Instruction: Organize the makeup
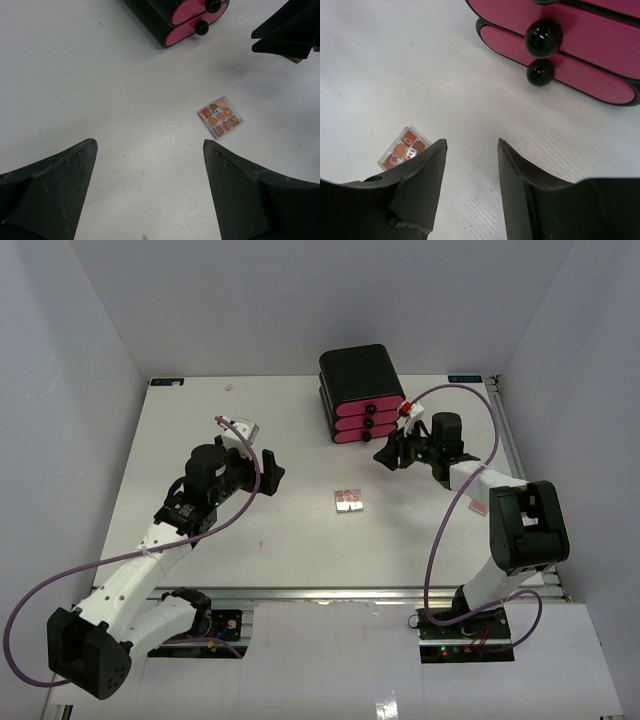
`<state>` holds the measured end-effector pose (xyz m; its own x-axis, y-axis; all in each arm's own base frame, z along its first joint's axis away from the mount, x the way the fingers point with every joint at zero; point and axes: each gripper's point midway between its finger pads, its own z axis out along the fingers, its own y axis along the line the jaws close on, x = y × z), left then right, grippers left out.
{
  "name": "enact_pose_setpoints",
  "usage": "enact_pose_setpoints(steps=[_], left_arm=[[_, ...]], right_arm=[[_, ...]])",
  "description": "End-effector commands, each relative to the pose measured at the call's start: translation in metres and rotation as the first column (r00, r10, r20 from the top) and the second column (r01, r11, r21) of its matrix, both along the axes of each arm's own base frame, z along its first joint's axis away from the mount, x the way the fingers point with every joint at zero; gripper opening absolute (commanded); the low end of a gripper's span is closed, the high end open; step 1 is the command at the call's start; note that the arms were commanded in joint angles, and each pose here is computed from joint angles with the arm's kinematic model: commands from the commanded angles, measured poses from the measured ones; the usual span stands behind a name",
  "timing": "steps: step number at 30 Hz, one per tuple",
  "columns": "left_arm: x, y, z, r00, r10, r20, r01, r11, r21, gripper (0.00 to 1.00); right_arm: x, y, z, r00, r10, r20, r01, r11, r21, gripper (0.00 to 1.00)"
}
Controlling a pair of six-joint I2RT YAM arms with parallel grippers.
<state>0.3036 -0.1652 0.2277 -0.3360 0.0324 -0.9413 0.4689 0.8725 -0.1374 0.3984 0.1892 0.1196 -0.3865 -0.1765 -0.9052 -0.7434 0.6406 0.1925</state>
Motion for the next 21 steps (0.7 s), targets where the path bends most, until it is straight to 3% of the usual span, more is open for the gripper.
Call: enact_pose_setpoints(steps=[1, 8, 21], left_arm=[[0.002, -0.002, 0.003, 1.0, -0.014, 0.012, 0.014, 1.0, -0.012, 0.98], [0.005, 0.001, -0.002, 1.0, 0.0, 0.002, 0.0, 1.0, -0.003, 0.98], [0.011, 0.005, -0.009, 1.0, 0.017, -0.025, -0.017, 1.0, -0.001, 0.98]], right_arm=[[0.016, -0.002, 0.003, 0.969, -0.203, -0.139, 0.227, 0.955, 0.189, 0.54], [0.038, -0.005, -0.02, 0.89, -0.333, -0.311, 0.428, 0.845, 0.321, 0.56], [0.074, 0.01, -0.034, 0.861, -0.291, -0.418, 0.483, 0.728, 0.487, 0.6]])
